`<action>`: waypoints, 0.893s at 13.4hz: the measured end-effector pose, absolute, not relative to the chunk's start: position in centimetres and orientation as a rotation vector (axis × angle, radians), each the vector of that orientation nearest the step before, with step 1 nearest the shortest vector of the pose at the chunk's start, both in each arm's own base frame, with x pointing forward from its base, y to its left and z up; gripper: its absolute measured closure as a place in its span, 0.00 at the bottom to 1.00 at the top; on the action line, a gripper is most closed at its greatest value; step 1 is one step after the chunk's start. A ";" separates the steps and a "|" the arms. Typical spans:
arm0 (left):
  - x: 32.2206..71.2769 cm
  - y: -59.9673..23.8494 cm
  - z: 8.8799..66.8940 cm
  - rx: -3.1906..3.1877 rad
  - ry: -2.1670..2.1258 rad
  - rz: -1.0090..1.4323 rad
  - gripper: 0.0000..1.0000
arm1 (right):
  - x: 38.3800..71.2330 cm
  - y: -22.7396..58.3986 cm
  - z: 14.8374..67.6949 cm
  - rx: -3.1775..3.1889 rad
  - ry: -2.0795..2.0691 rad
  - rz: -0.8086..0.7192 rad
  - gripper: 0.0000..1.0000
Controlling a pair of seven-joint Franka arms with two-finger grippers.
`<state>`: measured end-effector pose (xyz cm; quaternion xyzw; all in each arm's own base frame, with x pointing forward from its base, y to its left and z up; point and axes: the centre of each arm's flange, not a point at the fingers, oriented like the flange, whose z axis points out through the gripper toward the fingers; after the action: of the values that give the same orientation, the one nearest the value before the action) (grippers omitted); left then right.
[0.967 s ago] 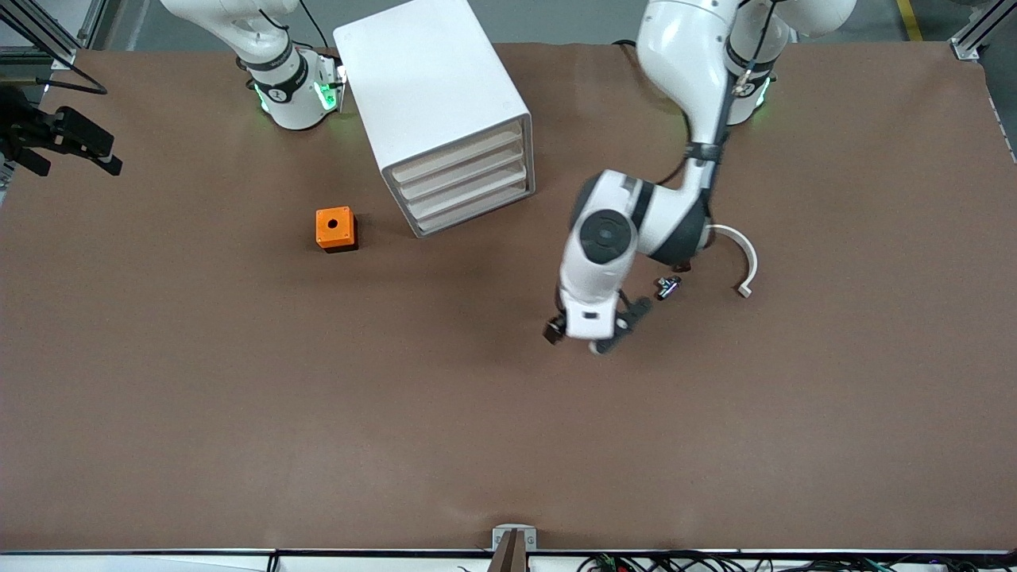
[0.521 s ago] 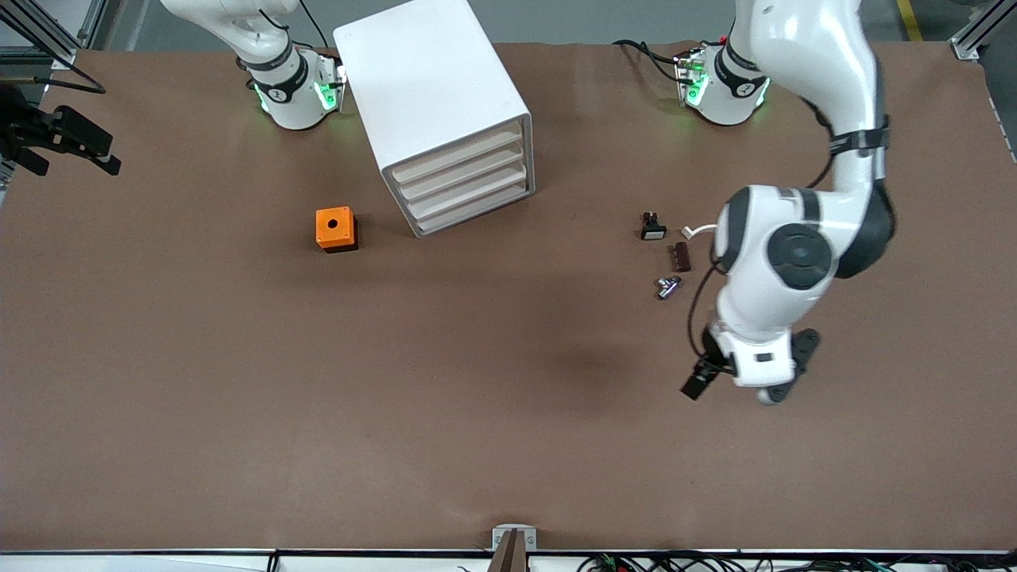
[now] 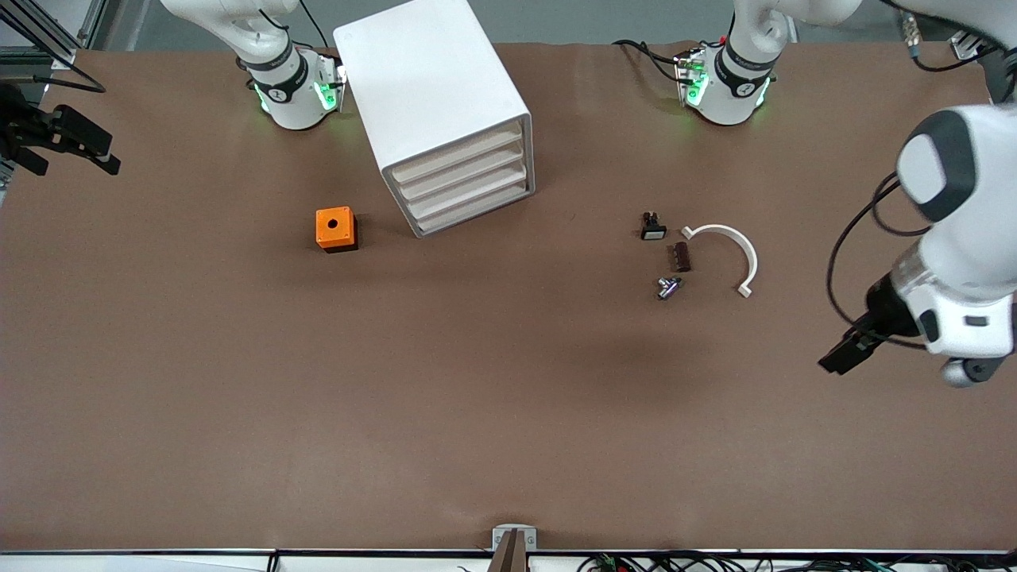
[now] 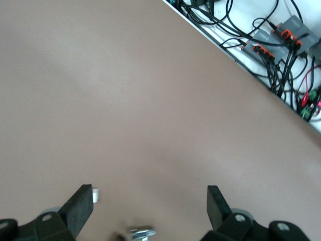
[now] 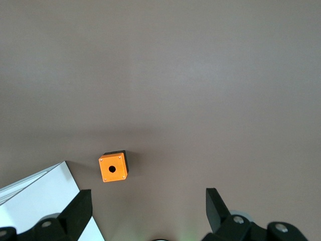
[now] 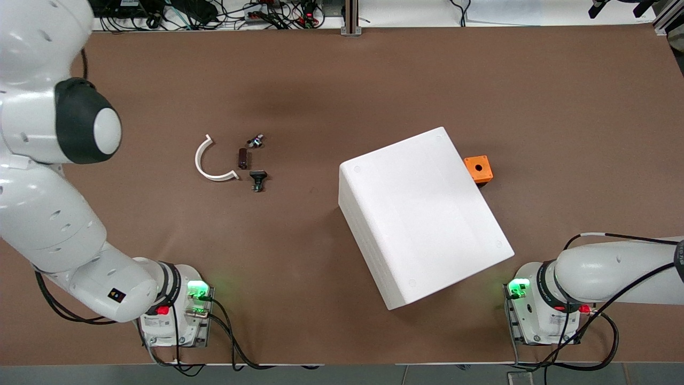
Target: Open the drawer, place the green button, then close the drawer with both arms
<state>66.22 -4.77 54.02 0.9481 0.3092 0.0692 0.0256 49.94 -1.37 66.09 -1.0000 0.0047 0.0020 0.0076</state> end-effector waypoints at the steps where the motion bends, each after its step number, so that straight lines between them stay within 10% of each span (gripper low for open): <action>1: 65.6 -3.7 55.6 2.949 0.895 0.204 0.00 | 50.0 -1.4 66.0 -3.127 0.015 0.002 0.00; 12: 56.7 4.1 66.5 3.069 0.422 0.116 0.00 | 50.6 1.3 66.0 -3.119 -0.060 -0.018 0.00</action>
<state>56.75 4.07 66.52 0.9898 0.1361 0.0374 0.0207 50.61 1.29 66.01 -0.9997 -0.0191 -0.0059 0.0109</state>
